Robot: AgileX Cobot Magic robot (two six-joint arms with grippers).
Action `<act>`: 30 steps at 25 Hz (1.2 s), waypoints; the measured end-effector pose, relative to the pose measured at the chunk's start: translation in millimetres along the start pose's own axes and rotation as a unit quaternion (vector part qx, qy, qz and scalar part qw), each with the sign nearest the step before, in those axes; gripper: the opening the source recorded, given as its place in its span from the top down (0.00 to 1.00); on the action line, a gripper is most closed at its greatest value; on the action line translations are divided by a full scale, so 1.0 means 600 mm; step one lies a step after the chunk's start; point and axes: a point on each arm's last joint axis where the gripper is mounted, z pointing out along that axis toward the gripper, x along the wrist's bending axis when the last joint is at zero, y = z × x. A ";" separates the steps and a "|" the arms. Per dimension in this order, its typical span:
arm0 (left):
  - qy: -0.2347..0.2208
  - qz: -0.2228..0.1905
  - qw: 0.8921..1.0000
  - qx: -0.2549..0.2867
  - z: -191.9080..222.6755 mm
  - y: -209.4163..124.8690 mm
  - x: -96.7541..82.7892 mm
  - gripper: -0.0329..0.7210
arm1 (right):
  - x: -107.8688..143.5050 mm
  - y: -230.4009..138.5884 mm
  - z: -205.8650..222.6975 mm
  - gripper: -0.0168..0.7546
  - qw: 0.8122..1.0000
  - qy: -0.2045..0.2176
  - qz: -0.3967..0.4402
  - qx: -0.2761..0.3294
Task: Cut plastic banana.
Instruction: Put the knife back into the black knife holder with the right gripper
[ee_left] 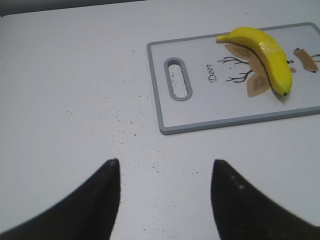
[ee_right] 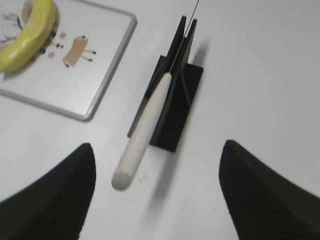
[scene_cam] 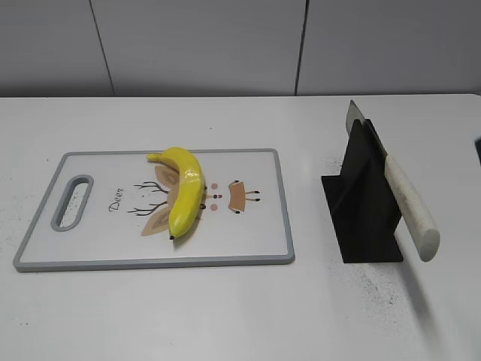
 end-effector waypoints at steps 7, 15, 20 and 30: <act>-0.001 -0.001 1.000 0.000 0.000 0.000 0.000 0.22 | -0.006 -0.121 -0.040 0.25 0.999 0.000 -0.034 0.018; -0.002 -0.001 1.000 0.000 0.000 0.000 -0.001 0.22 | -0.010 -0.207 -0.090 0.26 0.998 0.002 -0.035 -0.049; -0.002 -0.001 1.000 0.000 0.000 0.000 -0.001 0.22 | -0.012 -0.232 -0.113 0.26 0.994 0.002 -0.036 -0.103; -0.002 -0.001 1.000 -0.001 0.000 0.000 -0.001 0.22 | -0.013 -0.253 -0.136 0.26 0.987 -0.008 -0.032 -0.160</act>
